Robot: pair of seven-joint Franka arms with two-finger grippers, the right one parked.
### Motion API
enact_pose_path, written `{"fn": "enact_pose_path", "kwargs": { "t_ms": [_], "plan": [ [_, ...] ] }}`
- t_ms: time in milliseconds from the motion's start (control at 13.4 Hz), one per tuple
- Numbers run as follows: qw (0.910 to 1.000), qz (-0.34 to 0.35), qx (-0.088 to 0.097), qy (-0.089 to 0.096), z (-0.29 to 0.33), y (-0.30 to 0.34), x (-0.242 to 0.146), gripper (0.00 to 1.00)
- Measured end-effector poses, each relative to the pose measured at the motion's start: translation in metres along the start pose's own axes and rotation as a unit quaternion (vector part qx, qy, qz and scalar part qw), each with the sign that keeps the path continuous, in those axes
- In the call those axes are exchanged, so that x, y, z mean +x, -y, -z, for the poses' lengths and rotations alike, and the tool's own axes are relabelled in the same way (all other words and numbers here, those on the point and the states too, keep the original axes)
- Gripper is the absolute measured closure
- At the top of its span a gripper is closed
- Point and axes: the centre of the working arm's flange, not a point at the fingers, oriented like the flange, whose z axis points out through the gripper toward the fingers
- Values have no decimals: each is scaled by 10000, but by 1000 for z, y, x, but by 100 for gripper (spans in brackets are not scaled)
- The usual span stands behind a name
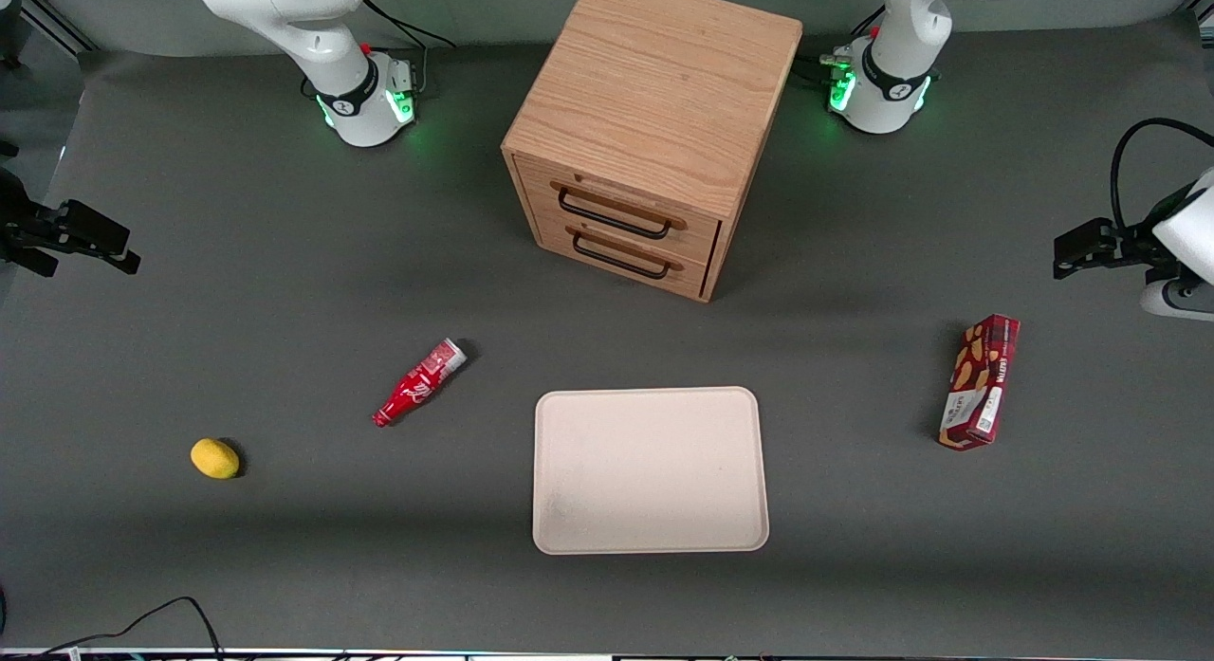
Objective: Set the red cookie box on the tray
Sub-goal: 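Move the left gripper down over the upright red cookie box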
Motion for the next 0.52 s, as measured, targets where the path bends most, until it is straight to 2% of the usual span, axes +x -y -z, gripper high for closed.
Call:
{"fn": "enact_pose_path", "kwargs": {
  "t_ms": [522],
  "plan": [
    [9999, -3, -13, 111, -3, -1, -1, 0]
  ]
}}
